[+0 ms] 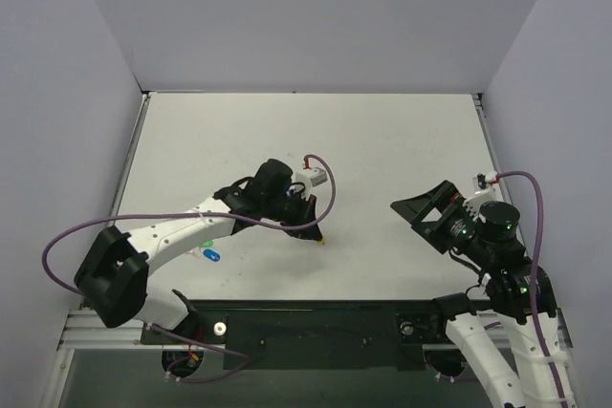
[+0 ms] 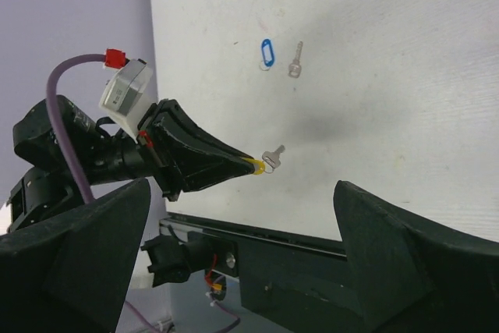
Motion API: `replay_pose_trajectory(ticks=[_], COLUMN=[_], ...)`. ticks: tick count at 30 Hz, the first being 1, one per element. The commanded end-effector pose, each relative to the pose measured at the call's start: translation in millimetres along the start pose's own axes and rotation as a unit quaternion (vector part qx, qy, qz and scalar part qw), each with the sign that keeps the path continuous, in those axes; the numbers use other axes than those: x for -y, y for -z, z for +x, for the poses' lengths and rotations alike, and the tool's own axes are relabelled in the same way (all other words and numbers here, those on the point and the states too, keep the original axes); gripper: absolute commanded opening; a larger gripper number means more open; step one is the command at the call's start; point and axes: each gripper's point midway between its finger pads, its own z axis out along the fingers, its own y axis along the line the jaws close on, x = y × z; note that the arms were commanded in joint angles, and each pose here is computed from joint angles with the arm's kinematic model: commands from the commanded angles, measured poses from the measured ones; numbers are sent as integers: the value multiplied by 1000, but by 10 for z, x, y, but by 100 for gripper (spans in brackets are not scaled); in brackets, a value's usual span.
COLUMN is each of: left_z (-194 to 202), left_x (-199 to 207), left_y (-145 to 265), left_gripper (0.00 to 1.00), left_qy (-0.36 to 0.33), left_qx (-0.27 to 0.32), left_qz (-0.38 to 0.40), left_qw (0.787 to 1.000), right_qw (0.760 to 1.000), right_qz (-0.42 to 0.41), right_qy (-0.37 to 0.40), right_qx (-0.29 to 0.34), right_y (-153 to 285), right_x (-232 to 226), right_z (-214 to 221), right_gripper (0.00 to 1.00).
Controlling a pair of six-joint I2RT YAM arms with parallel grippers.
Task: Remove the keys from the keyring
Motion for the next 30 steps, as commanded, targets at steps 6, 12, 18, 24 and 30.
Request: replay_pose_trajectory(ticks=[6,12,18,24,30], left_z=[-659,-997,-1214,-1397,-1510], left_x=[818,1409,2015,2413,2723], left_y=[928,1529,2013,2401,2733], left_gripper=[0,0,0,0,0], left_qy=[-56,-84,-116,-131,-140], left_qx=[118,188,246,290,324], left_qz=[27,78,171,225,270], left_qw=[991,975,947,921,896], right_qw=[965,915,873,861,842], right_qz=[-245,-391,-476,-502,-532], right_qy=[-89,-89,-99,-85,-88], right_qx=[25,55,37,14,-19], right_y=[69,479,648,655,667], right_x=[-1022,-1743,-2254,-2620,-2946], right_z=[-298,-611,-656,-492,-315], right_gripper=[98,97,93,91,88])
